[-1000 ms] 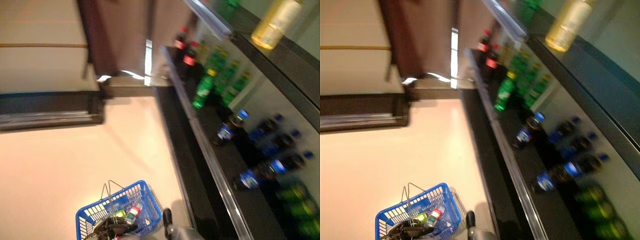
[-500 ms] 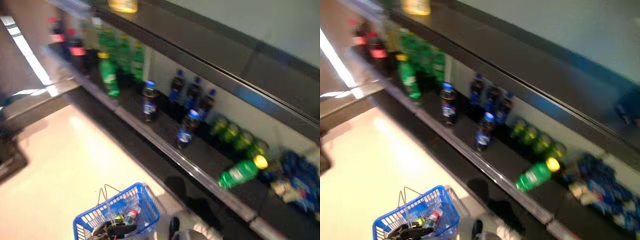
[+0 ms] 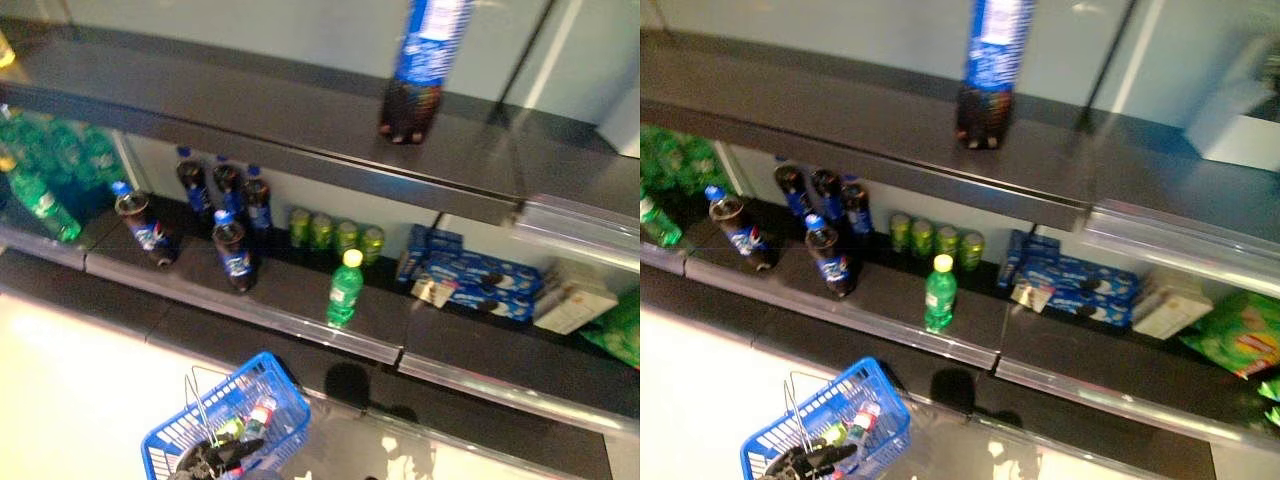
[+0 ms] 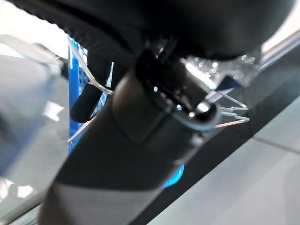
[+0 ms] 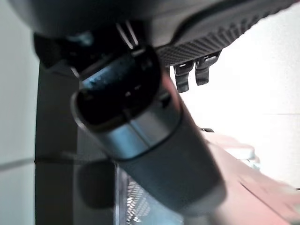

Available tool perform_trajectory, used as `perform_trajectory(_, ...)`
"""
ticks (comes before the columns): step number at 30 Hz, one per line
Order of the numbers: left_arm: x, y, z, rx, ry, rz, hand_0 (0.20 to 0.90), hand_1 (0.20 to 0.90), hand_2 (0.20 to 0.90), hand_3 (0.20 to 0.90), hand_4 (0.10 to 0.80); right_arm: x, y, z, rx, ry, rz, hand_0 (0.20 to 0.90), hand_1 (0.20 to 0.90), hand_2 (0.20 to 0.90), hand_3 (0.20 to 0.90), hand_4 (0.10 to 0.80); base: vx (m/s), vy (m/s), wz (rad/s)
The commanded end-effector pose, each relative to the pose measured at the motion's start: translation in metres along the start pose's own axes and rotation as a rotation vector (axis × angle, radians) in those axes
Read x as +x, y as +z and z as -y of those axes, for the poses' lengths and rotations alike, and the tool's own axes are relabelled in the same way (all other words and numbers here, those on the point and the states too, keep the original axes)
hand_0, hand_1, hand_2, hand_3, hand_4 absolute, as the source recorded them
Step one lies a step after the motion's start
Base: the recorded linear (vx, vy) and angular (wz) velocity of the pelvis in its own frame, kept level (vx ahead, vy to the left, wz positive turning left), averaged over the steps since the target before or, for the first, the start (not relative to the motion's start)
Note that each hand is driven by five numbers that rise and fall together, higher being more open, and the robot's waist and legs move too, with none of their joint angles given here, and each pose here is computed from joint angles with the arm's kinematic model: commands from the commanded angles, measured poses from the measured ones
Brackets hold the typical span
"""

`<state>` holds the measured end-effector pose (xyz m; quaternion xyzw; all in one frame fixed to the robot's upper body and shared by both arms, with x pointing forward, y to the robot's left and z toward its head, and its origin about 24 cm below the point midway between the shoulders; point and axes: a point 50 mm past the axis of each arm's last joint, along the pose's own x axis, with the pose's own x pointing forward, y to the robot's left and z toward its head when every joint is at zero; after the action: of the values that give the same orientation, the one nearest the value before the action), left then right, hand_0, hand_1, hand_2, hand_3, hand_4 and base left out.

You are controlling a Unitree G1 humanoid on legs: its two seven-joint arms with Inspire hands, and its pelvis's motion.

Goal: Pick up the drink and place into the basket.

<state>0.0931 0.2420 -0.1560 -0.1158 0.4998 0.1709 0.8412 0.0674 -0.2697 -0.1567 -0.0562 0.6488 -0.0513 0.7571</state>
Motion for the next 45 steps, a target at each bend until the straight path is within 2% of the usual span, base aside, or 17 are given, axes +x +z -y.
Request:
perform_trajectory(1,0.001,0.066,-0.003,0.002,-0.024,0.278,0.300,0.300,0.300,0.200,0.100,0.000,0.002,0.005,0.108,-0.030,0.002,0.900,0.900,0.900,0.900,0.800,-0.033,0.046,-0.08)
perform_trajectory(7,0.001,0.062,-0.013,0.044,-0.007,0.248,0.300,0.300,0.300,0.200,0.100,0.000,-0.016,0.004,0.146,-0.025,-0.001,0.900,0.900,0.900,0.900,0.800,-0.038,0.020,0.01)
perform_trajectory(34,-0.001,0.056,-0.025,0.068,0.006,0.228,0.300,0.300,0.300,0.200,0.100,-0.001,-0.028,0.006,0.105,-0.019,-0.050,0.900,0.900,0.900,0.900,0.800,-0.002,-0.002,0.01)
perform_trajectory(38,0.001,0.066,-0.014,0.104,-0.023,0.256,0.300,0.300,0.300,0.200,0.100,-0.001,-0.011,0.007,0.105,-0.022,-0.006,0.900,0.900,0.900,0.900,0.800,-0.078,0.008,0.01)
perform_trajectory(42,0.004,0.100,0.017,0.102,-0.079,0.353,0.300,0.300,0.300,0.200,0.100,-0.004,0.039,0.014,0.103,-0.039,0.115,0.900,0.900,0.900,0.900,0.800,-0.283,0.018,0.03)
perform_trajectory(45,0.004,0.109,0.024,0.086,-0.092,0.388,0.300,0.300,0.300,0.200,0.100,-0.006,0.055,0.016,0.093,-0.044,0.151,0.900,0.900,0.900,0.900,0.800,-0.146,0.008,0.01)
